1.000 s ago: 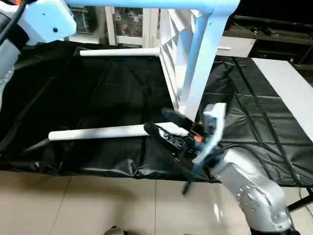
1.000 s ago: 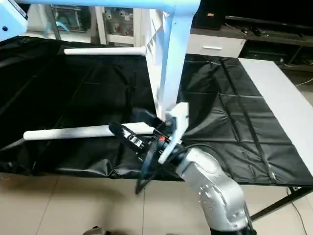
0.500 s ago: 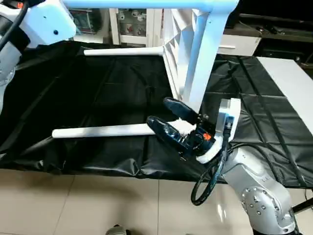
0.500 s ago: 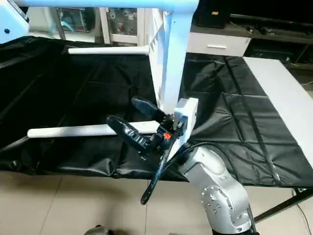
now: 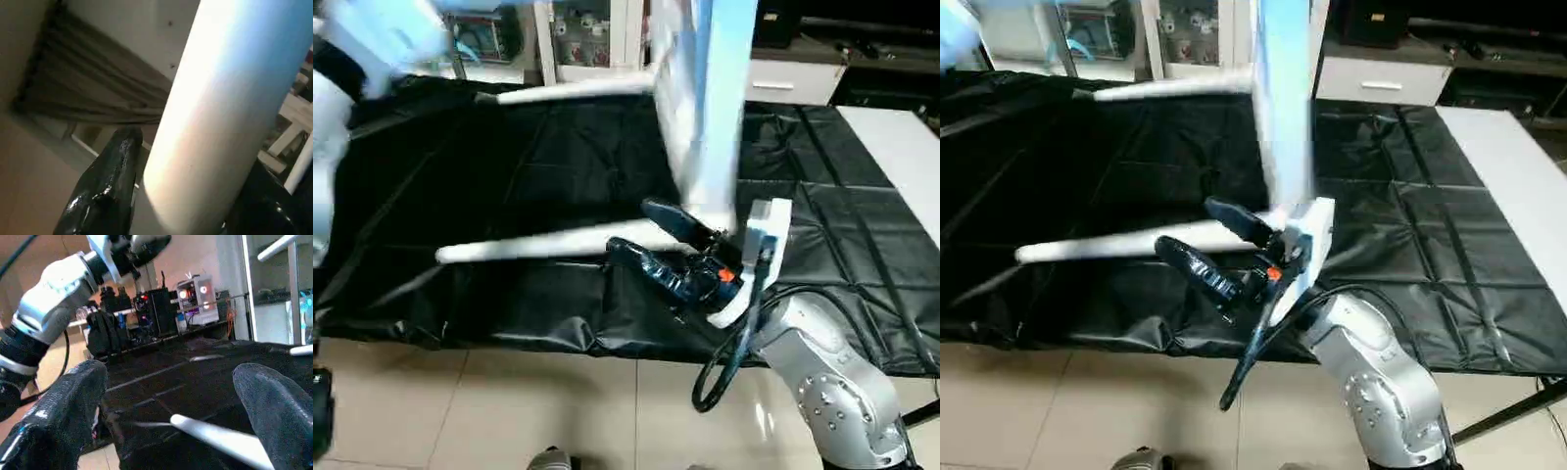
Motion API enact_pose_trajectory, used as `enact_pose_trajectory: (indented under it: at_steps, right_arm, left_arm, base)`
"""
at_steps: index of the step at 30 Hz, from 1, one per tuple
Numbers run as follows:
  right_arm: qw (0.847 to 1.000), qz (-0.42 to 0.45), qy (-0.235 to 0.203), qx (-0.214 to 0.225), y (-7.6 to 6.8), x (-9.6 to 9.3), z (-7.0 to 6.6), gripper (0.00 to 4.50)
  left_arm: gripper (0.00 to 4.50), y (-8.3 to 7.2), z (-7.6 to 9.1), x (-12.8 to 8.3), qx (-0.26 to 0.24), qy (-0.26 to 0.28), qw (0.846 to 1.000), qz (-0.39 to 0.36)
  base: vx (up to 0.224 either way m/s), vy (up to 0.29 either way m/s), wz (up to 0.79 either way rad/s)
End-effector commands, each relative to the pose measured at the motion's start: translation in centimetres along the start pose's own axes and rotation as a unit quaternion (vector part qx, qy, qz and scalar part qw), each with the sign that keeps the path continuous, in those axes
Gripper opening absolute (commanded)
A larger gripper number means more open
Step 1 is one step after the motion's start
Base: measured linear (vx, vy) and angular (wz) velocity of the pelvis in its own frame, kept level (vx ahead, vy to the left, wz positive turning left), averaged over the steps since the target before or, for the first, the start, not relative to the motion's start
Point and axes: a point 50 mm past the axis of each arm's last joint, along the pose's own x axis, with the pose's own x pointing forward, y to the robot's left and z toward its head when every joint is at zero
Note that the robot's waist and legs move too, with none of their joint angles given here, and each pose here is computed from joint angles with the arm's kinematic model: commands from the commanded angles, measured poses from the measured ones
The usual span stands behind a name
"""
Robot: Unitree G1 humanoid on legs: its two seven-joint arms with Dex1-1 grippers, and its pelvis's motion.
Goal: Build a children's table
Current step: Flip table
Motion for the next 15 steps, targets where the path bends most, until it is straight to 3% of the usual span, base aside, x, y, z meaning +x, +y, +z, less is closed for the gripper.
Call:
enact_pose_trajectory:
  at_steps: [1,5,8,14,15]
  right_arm:
    - [1.0,-0.003,0.003,-0.008,-0.2,0.0,-0.1,4.5]
    - [0.998,-0.048,0.024,-0.031,-1.5,-0.1,-0.4,4.5]
    - [0.984,-0.15,0.054,-0.075,-4.0,-0.4,-0.8,4.5]
    - [0.978,-0.199,0.033,-0.057,-5.5,-1.2,-0.9,4.5]
    - [0.977,-0.209,0.038,-0.036,-5.8,-1.9,-1.7,4.5]
  left_arm:
    - [2.06,3.5,0.6,-0.1,-0.103,-0.021,0.989,0.108]
    - [2.06,4.5,1.0,-0.2,-0.143,-0.029,0.981,0.126]
    - [2.06,4.5,1.5,-0.4,-0.169,-0.036,0.977,0.126]
    - [2.06,4.3,1.3,-0.6,-0.198,-0.028,0.97,0.135]
    - [2.06,4.1,1.3,-0.8,-0.214,-0.024,0.966,0.143]
  base:
    - [0.0,0.0,0.0]
    - [0.0,0.0,0.0]
    - [0.0,0.0,0.0]
    - [0.0,0.0,0.0]
    - [0.0,0.0,0.0]
